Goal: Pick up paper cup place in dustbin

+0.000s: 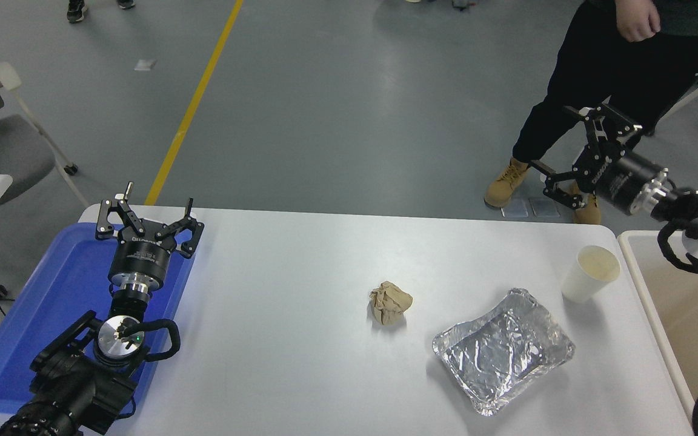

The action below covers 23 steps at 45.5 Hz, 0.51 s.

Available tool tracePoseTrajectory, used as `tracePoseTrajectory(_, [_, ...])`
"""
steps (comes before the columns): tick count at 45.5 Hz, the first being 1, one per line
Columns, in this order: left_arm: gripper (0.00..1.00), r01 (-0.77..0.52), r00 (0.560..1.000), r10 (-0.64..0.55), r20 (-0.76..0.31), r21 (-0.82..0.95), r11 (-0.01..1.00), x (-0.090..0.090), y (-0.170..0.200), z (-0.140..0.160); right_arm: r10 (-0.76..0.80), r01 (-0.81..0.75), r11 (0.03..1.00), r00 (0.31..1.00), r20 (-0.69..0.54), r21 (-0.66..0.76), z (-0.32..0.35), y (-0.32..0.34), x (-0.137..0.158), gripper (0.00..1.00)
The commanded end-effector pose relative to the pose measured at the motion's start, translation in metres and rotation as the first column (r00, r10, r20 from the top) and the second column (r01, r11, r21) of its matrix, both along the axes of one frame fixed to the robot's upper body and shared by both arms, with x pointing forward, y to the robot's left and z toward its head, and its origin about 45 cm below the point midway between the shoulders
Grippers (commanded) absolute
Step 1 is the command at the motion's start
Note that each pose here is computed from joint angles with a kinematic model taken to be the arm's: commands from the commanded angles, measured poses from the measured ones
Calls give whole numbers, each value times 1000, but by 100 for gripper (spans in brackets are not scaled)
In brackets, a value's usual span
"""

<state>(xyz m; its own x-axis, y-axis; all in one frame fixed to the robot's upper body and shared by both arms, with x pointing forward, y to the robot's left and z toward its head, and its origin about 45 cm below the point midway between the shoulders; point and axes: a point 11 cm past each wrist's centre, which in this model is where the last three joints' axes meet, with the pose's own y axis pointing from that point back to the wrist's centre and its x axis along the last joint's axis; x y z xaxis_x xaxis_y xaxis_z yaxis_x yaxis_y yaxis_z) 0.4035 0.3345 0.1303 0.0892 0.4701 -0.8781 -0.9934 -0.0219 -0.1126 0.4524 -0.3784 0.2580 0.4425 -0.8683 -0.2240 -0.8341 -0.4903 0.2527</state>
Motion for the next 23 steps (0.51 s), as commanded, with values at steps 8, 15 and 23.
tracePoseTrajectory(8, [100, 2, 1000, -2, 0, 0, 1000, 0, -1, 0, 148, -153, 899, 988, -42, -410, 69, -11, 2, 100])
tracePoseTrajectory(15, [100, 2, 1000, -2, 0, 0, 1000, 0, -1, 0, 171, -182, 815, 983, -71, -550, 95, -15, 6, 100])
tracePoseTrajectory(23, [100, 3, 1000, -3, 2, 0, 1000, 0, -1, 0, 203, -237, 683, 970, -133, -691, 117, -15, 6, 100])
